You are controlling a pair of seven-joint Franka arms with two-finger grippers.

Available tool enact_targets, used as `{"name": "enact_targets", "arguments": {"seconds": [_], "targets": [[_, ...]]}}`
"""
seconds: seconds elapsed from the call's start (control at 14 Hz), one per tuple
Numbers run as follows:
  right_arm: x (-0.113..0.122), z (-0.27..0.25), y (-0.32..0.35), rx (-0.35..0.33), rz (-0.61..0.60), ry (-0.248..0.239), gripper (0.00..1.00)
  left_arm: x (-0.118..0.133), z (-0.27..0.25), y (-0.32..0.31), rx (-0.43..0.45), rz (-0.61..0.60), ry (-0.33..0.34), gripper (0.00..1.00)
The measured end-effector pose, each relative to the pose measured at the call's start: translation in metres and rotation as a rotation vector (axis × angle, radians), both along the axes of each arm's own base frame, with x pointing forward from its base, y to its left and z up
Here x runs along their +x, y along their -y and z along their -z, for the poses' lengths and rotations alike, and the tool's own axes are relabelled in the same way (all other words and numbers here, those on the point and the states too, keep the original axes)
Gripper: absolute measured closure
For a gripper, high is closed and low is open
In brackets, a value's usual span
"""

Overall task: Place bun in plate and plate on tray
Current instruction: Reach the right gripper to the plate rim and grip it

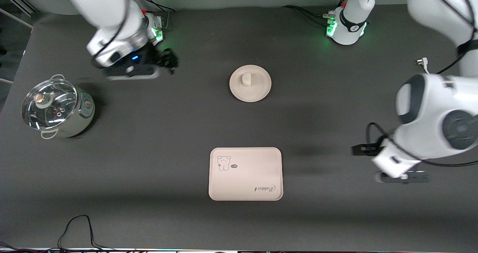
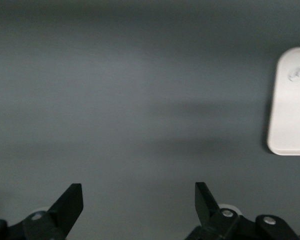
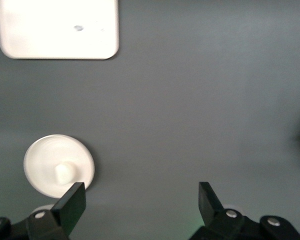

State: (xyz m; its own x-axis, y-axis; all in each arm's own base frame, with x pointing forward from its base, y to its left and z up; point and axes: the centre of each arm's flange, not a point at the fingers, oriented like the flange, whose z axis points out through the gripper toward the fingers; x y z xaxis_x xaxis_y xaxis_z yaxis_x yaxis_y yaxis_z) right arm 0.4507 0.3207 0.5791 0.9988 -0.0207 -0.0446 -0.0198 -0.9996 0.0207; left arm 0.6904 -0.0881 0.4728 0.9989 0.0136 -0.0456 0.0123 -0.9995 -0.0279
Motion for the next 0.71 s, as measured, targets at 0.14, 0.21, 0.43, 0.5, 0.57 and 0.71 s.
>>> {"name": "enact_targets", "arguments": {"seconds": [0.14,0.21,0.43,0.5,0.57,0.71], "targets": [[-0.037,0.003,-0.053,0.011,0.011,0.014,0.0,-0.015,-0.043,-0.021,0.02,-0.011,0.018,0.0],[-0.052,0.005,-0.072,0.02,-0.001,0.014,0.0,-0.022,-0.06,-0.025,0.029,-0.014,0.027,0.0],[-0.079,0.013,-0.103,0.041,-0.041,-0.007,0.0,-0.035,-0.092,-0.037,0.039,-0.032,0.055,0.0],[-0.082,0.014,-0.107,0.057,-0.042,-0.019,0.0,-0.036,-0.097,-0.046,0.044,-0.046,0.062,0.0],[-0.083,0.017,-0.109,0.075,-0.04,-0.023,0.0,-0.037,-0.101,-0.053,0.047,-0.058,0.068,0.0],[-0.081,0.034,-0.112,0.106,-0.028,-0.025,0.0,-0.042,-0.11,-0.059,0.047,-0.067,0.072,0.0]]}}
